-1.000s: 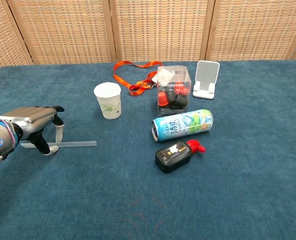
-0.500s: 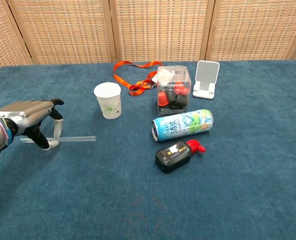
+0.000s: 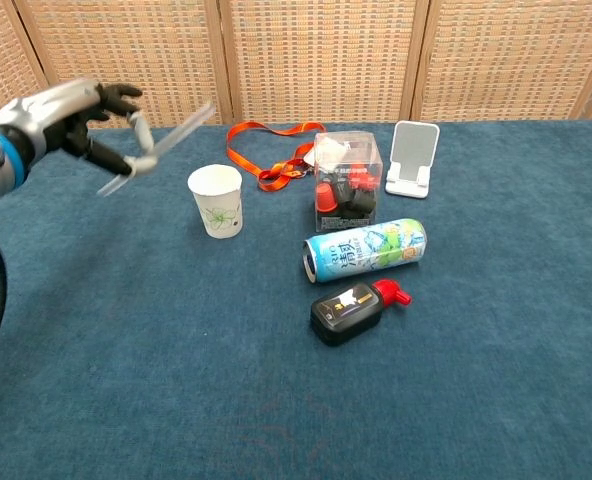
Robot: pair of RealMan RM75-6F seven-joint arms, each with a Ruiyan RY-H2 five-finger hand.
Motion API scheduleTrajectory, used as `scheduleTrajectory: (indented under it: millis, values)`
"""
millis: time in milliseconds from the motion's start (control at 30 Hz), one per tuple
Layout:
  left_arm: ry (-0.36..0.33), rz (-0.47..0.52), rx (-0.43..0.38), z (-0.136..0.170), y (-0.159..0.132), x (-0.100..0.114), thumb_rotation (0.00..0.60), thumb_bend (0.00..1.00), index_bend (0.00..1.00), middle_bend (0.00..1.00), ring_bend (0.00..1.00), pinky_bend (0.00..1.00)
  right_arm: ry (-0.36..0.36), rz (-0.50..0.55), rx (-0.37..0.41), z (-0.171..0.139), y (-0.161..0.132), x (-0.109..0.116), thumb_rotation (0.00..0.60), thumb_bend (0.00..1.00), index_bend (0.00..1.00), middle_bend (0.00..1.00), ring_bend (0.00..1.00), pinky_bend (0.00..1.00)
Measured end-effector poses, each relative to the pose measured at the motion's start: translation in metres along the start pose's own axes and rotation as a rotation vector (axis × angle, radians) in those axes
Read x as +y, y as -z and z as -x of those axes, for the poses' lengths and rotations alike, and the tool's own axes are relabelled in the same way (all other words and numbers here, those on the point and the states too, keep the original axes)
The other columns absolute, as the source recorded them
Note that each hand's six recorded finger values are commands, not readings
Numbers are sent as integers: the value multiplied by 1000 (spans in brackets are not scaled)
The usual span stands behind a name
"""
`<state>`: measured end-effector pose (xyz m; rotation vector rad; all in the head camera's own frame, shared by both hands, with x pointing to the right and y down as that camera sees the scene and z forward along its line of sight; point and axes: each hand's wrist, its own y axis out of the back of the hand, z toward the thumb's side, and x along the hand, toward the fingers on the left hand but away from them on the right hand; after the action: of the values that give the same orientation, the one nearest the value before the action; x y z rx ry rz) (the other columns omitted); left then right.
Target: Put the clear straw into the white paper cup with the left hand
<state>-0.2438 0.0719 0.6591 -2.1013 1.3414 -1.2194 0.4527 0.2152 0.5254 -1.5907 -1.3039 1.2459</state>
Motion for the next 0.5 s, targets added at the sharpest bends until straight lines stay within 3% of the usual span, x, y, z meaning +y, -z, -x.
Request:
scheduleTrajectory:
  millis: [133, 200, 500]
  values:
    - [21, 183, -44, -24, -23, 8, 600, 377, 669, 0, 0, 38, -2, 3, -13, 3, 4, -1, 600, 85, 104, 0, 0, 0]
    - [32, 226, -55, -36, -30, 9, 600, 377, 669, 0, 0, 37, -4, 4, -16, 3, 5, -1, 600, 85, 104, 0, 0, 0]
    - [69, 218, -36, -82, -36, -7, 600, 377, 671, 0, 0, 34, -17, 4, -60, 9, 17, -5, 600, 84, 104, 0, 0, 0]
